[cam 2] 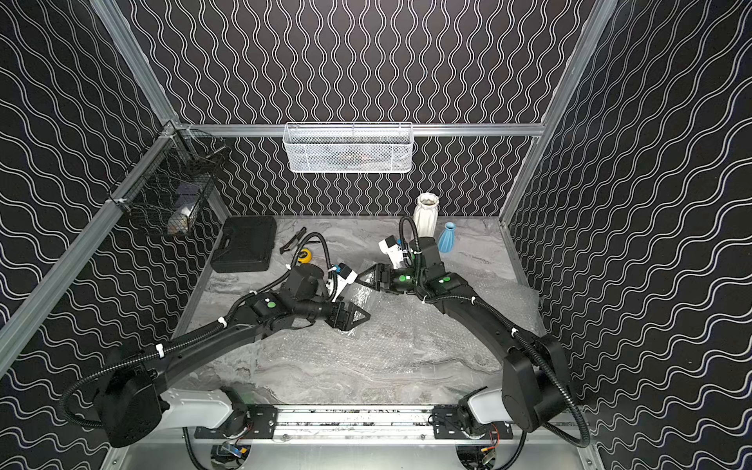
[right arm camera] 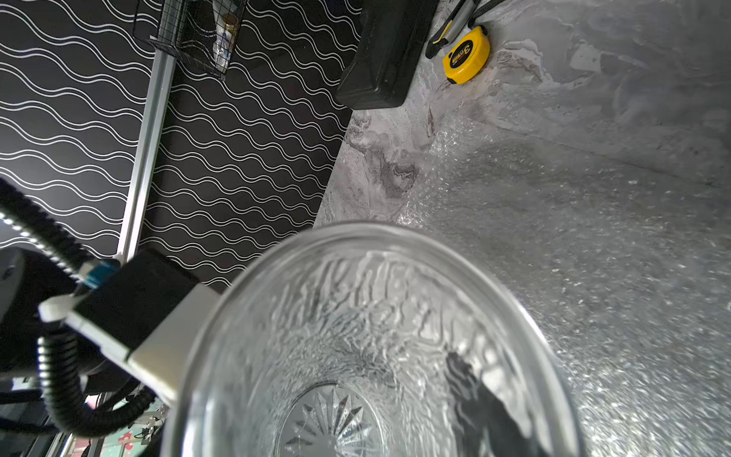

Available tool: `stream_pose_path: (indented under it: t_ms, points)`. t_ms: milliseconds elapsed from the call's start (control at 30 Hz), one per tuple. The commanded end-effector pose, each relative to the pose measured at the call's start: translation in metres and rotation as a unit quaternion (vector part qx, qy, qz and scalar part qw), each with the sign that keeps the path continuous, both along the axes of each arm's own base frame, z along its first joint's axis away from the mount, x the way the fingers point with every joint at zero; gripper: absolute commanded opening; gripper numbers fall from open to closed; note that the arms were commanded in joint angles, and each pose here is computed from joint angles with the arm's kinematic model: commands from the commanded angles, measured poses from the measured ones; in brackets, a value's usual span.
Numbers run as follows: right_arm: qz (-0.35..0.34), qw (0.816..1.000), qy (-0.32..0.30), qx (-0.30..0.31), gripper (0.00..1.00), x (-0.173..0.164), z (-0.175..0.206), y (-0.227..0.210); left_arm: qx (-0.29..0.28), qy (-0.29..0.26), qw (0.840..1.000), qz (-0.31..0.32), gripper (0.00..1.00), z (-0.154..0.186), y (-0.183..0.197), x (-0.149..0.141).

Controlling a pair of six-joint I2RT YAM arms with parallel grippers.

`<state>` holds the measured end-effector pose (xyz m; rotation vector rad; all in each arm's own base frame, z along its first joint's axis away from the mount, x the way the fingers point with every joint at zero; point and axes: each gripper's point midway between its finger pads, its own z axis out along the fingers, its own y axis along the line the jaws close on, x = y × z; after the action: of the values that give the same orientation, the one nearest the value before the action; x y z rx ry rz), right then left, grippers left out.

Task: Unwrap the vase from the bubble wrap
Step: Place the vase at the center of the board.

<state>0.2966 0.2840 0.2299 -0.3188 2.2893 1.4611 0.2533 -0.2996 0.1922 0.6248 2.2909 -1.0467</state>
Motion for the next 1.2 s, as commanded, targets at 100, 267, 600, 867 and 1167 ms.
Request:
stream_pose_path:
  t_ms: [100,267,600,867,1167]
  points:
    - [0.014,1.0,-0.014,0.015,0.62,0.0,0.009,0.005,-0.036,-0.039,0.998,-0.028,0.76,0.022,-0.014,0.003]
    - [0.007,1.0,-0.017,0.01,0.54,0.002,0.01,0.003,-0.032,-0.039,0.998,-0.023,0.8,0.021,-0.013,0.004]
    - [-0.052,0.997,-0.047,-0.019,0.54,0.023,0.016,-0.02,0.037,-0.065,0.996,0.046,1.0,0.012,0.018,0.016]
    - [-0.096,0.988,-0.097,-0.07,0.54,0.058,0.018,-0.035,0.153,-0.079,0.972,0.158,1.0,0.013,0.078,0.027]
    - [-0.148,0.967,-0.178,-0.11,0.54,0.112,0.041,-0.047,0.204,-0.075,0.959,0.179,1.0,0.025,0.131,0.02]
